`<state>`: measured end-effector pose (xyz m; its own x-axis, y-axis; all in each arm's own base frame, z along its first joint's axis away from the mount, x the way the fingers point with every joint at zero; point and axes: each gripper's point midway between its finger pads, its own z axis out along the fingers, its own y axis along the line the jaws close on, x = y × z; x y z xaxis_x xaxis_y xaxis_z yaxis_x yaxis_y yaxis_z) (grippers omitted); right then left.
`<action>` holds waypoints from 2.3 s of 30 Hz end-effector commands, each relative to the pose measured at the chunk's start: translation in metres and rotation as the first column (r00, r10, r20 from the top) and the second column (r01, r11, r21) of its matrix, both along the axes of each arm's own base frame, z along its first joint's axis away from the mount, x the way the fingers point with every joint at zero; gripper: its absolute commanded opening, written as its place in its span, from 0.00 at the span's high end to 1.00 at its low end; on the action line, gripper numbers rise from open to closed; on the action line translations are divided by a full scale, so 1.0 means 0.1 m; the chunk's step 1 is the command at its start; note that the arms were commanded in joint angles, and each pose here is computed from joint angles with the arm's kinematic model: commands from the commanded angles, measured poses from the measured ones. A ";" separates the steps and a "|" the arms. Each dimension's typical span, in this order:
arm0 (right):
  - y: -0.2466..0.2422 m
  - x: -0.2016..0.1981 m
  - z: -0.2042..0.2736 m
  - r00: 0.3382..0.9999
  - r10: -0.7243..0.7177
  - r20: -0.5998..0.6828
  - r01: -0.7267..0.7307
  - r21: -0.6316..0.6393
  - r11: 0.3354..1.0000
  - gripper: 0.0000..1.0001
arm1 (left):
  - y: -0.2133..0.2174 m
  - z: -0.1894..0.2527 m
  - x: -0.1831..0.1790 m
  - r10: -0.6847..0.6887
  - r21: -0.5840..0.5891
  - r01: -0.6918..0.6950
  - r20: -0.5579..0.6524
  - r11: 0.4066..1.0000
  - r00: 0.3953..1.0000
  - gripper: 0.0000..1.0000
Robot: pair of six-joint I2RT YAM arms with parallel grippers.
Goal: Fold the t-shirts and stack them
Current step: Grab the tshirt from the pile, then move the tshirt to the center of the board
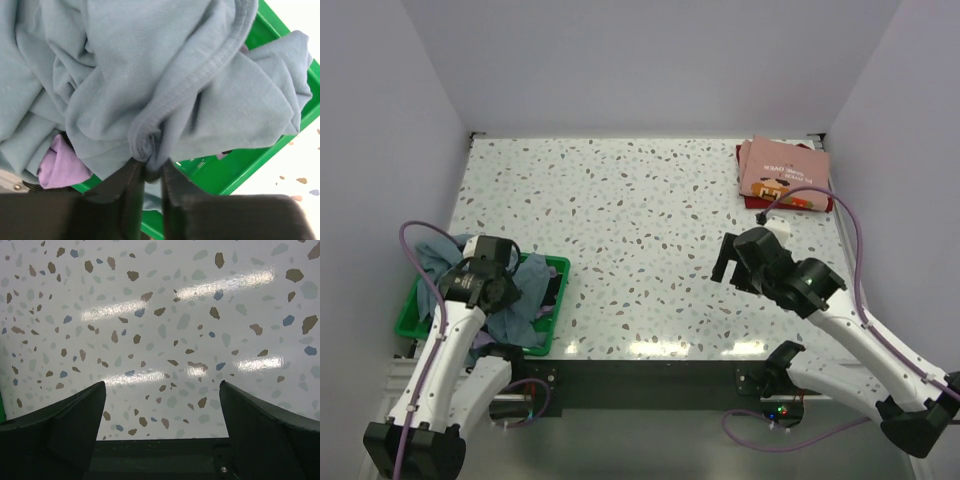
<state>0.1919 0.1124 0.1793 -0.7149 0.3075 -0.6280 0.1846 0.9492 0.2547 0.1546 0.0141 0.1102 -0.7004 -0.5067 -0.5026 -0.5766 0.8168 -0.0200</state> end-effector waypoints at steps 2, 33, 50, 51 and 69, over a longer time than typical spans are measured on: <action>0.12 0.14 0.12 0.999 0.031 0.042 -0.032 0.009 0.999 0.01 | -0.03 0.13 0.13 -0.023 -0.010 0.024 0.064 1.000 0.998 1.00; -0.22 0.48 0.56 0.975 -0.070 0.209 0.108 -0.176 0.978 0.01 | -2.68 5.47 1.03 0.038 0.001 0.979 0.999 0.206 -0.009 1.00; -0.36 0.44 0.51 0.969 -0.147 0.199 0.187 -0.196 0.963 0.01 | -2.86 4.21 1.52 -0.034 -0.196 0.948 0.977 0.249 0.211 0.93; -0.37 0.41 0.48 0.971 -0.150 0.187 0.186 -0.197 0.962 0.01 | -2.70 3.83 1.67 -0.065 -0.286 0.898 0.943 0.336 0.325 0.84; -0.15 0.16 -0.54 0.988 -0.139 -0.074 0.127 -0.145 0.981 0.01 | -1.82 0.24 1.46 -0.514 -0.254 0.599 0.330 0.760 0.792 0.21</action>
<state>0.1998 0.0860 0.1319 -0.7387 0.2463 -0.6274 0.2920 0.9559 0.0314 0.2947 -0.1714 0.1249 -0.8279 -0.2865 -0.4822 -0.0365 0.8854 -0.4634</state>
